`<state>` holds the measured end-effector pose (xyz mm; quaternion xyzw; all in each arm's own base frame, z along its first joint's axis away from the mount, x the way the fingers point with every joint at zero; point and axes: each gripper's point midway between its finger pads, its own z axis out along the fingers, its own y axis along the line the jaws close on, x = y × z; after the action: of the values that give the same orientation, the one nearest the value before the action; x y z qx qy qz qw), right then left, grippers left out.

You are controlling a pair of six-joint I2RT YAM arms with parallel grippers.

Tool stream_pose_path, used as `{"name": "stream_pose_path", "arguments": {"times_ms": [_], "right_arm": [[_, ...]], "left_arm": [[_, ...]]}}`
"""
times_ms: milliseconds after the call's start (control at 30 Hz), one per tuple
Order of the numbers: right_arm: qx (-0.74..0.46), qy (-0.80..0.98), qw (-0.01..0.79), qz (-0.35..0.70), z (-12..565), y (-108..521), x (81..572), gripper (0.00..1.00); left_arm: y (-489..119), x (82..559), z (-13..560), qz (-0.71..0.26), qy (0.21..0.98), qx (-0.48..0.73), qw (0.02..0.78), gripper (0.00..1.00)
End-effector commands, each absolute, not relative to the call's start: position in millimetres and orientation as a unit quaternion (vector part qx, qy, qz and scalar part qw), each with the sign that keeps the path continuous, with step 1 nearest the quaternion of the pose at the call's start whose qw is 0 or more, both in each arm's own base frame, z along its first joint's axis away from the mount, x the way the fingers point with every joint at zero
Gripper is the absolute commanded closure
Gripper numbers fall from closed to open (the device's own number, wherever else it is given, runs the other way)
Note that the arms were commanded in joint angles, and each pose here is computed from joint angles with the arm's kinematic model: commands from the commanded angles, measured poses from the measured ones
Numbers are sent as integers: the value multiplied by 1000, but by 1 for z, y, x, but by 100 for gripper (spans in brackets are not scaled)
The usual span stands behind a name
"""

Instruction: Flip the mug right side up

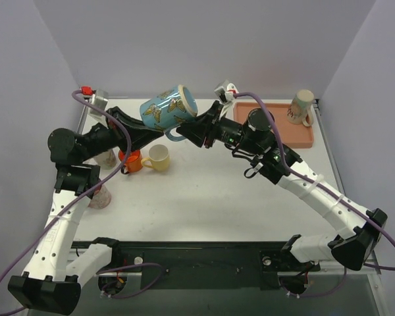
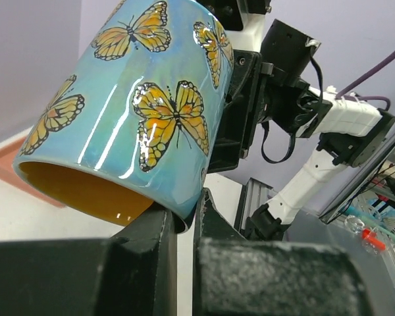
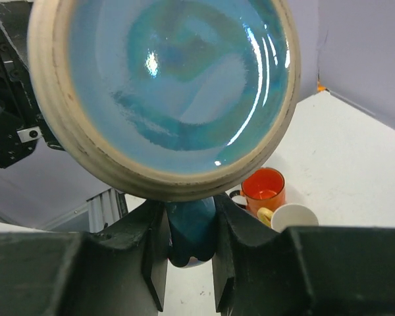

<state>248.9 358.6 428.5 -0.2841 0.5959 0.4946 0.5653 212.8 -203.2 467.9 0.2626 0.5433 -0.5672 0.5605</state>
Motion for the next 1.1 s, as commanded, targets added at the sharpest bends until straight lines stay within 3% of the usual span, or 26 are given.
{"name": "stream_pose_path", "arguments": {"times_ms": [0, 100, 200, 233, 267, 400, 500, 600, 1067], "right_arm": [[-304, 579, 600, 462, 416, 352, 262, 96], [-291, 617, 573, 454, 385, 349, 272, 79], [-291, 658, 535, 443, 350, 349, 278, 47], [-290, 678, 517, 435, 335, 347, 278, 42], [-288, 690, 507, 428, 325, 347, 281, 27], [-286, 765, 439, 374, 276, 325, 281, 13], [-284, 805, 394, 339, 249, 305, 273, 12], [-286, 810, 400, 320, 249, 295, 273, 11], [-244, 805, 479, 249, 276, 243, 299, 10]], "left_arm": [[-187, 253, 435, -514, 632, 146, 561, 100], [-172, 267, 397, -446, 694, 115, 554, 100], [-161, 273, 371, -398, 734, 106, 540, 100], [-156, 272, 358, -372, 753, 112, 531, 100], [-153, 272, 352, -360, 763, 115, 525, 100], [-124, 263, 312, -248, 829, 154, 476, 100], [-93, 250, 254, -156, 899, 164, 376, 100], [-83, 236, 211, -119, 939, 158, 280, 100], [-61, 247, 136, -17, 982, 161, 99, 100]]}}
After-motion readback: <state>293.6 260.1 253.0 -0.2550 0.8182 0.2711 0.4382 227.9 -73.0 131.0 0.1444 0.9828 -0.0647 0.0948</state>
